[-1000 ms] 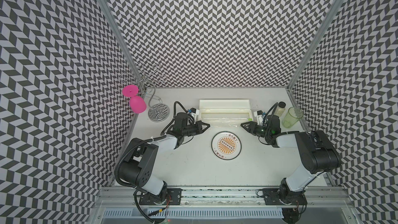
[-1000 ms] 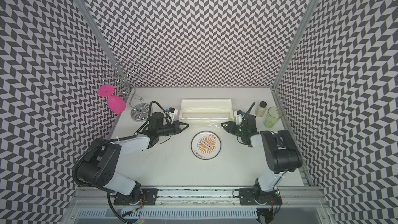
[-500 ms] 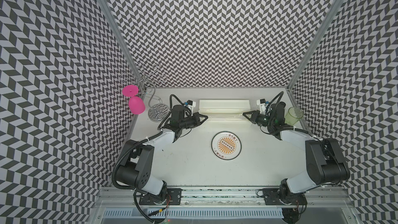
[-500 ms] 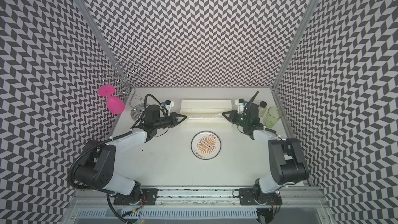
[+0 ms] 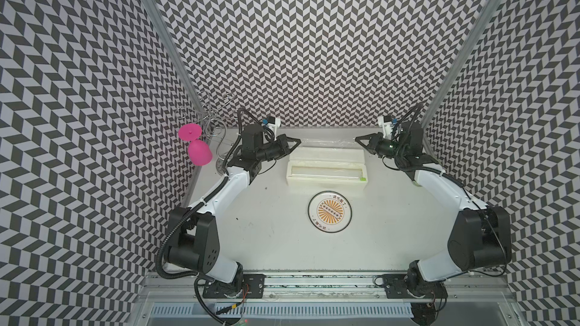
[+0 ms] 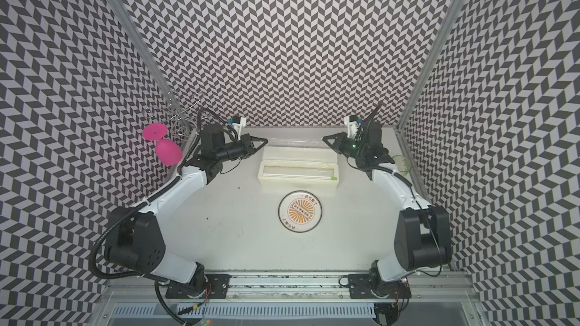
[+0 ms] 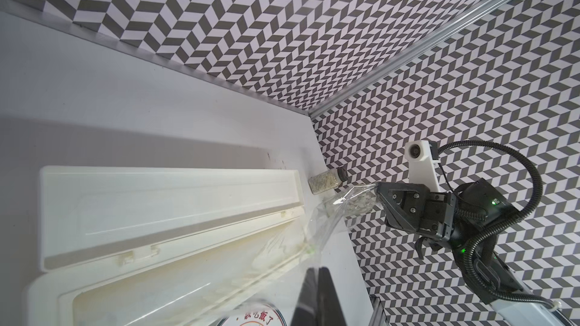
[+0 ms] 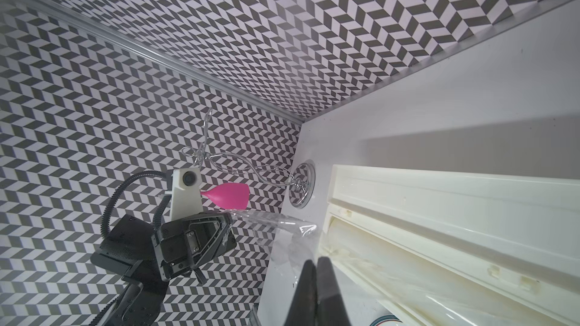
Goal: Wrap the plate with plastic wrap
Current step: Pull the plastic wrap from the plastic wrap cutting box, then cover the plate with plastic wrap.
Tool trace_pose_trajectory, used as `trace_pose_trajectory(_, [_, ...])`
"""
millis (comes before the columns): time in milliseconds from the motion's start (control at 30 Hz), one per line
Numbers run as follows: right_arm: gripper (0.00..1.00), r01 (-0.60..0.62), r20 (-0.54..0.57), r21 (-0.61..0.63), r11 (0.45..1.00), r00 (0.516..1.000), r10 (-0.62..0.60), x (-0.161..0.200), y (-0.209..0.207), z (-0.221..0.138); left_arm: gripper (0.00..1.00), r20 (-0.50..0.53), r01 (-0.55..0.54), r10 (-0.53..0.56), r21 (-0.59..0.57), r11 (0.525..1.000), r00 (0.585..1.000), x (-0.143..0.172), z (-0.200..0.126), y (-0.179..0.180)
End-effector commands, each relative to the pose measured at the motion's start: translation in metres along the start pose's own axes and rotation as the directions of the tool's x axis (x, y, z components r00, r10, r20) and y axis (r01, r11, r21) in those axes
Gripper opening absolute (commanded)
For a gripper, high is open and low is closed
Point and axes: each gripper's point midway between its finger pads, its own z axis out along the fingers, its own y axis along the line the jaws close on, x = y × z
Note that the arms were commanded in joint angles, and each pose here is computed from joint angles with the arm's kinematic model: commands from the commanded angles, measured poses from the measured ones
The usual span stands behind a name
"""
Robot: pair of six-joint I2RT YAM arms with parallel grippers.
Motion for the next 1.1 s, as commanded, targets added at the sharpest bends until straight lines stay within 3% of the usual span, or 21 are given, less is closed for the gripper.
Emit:
trace_pose_trajectory(0, [0.0, 0.099, 0.052, -0.094, 0.991, 0.994, -0.094, -0.005, 0.058, -0.03, 0.0, 0.036, -0.063, 0.062, 0.036, 0.997, 0.997, -0.007, -0.027, -0.035])
trace_pose_trajectory(300, [0.0, 0.041, -0.047, -0.053, 0.998, 0.998, -0.043, 0.087, 0.053, -0.079, 0.0, -0.021, -0.001, 0.001, 0.004, 1.0, 1.0, 0.072, -0.08, -0.038])
trace_pose_trajectory(600, [0.0, -0.051, -0.224, 0.186, 0.981, 0.97, 0.093, 0.205, 0.0, -0.104, 0.0, -0.203, 0.096, -0.126, -0.152, 0.984, 0.971, 0.195, -0.104, 0.008])
trace_pose_trajectory(833, [0.0, -0.103, -0.294, 0.447, 0.889, 0.921, 0.254, 0.283, -0.067, -0.135, 0.0, -0.3, 0.085, -0.174, -0.288, 0.954, 0.938, 0.262, -0.118, 0.043])
trace_pose_trajectory(1067, [0.0, -0.133, -0.26, 0.618, 0.775, 0.896, 0.361, 0.31, -0.103, -0.151, 0.0, -0.378, 0.066, -0.2, -0.34, 0.938, 0.904, 0.304, -0.114, 0.056])
